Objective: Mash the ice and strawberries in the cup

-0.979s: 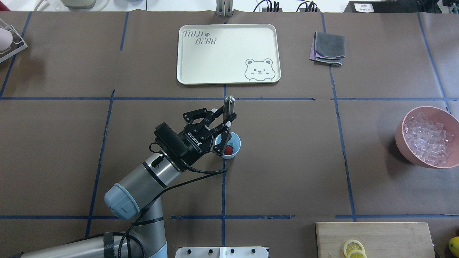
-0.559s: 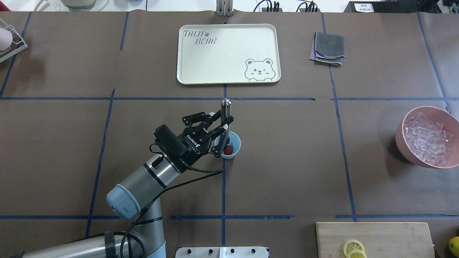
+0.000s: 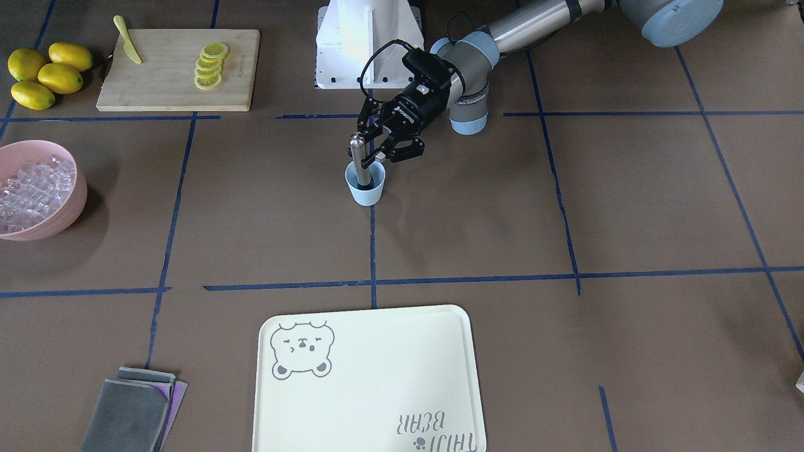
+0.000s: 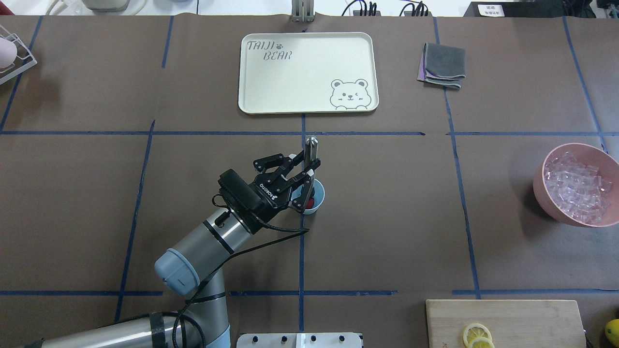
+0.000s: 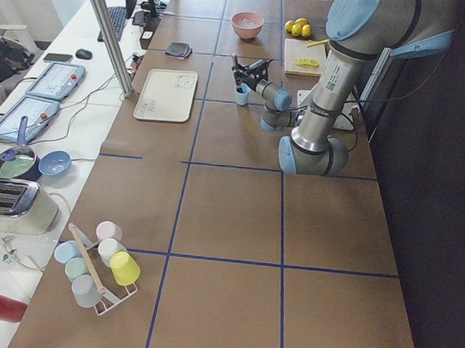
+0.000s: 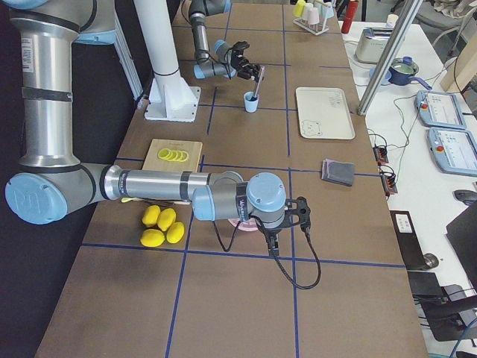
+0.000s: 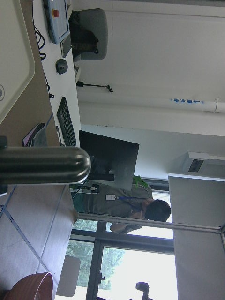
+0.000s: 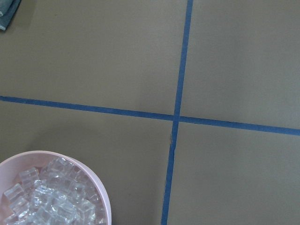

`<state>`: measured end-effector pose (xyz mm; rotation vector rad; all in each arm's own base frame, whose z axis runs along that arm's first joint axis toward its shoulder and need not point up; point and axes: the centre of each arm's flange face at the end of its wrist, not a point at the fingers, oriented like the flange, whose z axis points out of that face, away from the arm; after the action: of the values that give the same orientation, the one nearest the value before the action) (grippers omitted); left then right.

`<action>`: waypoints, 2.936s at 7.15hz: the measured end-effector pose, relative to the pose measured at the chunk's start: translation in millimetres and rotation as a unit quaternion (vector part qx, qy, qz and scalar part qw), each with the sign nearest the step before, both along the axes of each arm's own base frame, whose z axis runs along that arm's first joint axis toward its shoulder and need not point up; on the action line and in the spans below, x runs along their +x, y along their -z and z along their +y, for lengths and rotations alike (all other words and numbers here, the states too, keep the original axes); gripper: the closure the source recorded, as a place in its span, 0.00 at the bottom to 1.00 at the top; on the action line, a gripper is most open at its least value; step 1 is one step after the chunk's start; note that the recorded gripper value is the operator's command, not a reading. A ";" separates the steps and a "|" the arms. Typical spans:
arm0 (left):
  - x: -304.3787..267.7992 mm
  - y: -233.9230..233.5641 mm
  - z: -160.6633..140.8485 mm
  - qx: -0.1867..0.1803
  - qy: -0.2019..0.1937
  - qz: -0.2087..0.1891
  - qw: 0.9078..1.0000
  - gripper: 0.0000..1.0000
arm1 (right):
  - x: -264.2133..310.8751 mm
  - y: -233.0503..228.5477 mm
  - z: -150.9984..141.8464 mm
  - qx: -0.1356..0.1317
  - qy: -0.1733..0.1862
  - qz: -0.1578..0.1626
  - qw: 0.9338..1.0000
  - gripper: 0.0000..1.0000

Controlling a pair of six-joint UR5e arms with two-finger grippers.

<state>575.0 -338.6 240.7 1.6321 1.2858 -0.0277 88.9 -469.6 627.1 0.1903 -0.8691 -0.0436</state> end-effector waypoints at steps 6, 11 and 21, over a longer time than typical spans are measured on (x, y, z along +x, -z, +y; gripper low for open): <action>4.0 -6.6 -0.3 -0.006 0.004 -0.006 1.000 1.00 | 0.1 -0.1 -0.4 0.001 0.000 0.001 1.000 0.01; -17.6 9.8 4.5 -0.004 0.007 0.016 1.000 1.00 | 0.0 2.9 -0.7 0.003 0.000 0.000 1.000 0.01; -184.8 22.5 -74.2 -0.122 -0.065 0.030 0.990 1.00 | -0.1 11.2 -0.5 0.011 0.000 -0.001 1.000 0.01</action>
<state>390.3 -412.7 218.3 1.3451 1.3753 -0.1493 88.7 -470.1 615.9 0.2108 -0.8707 -0.0532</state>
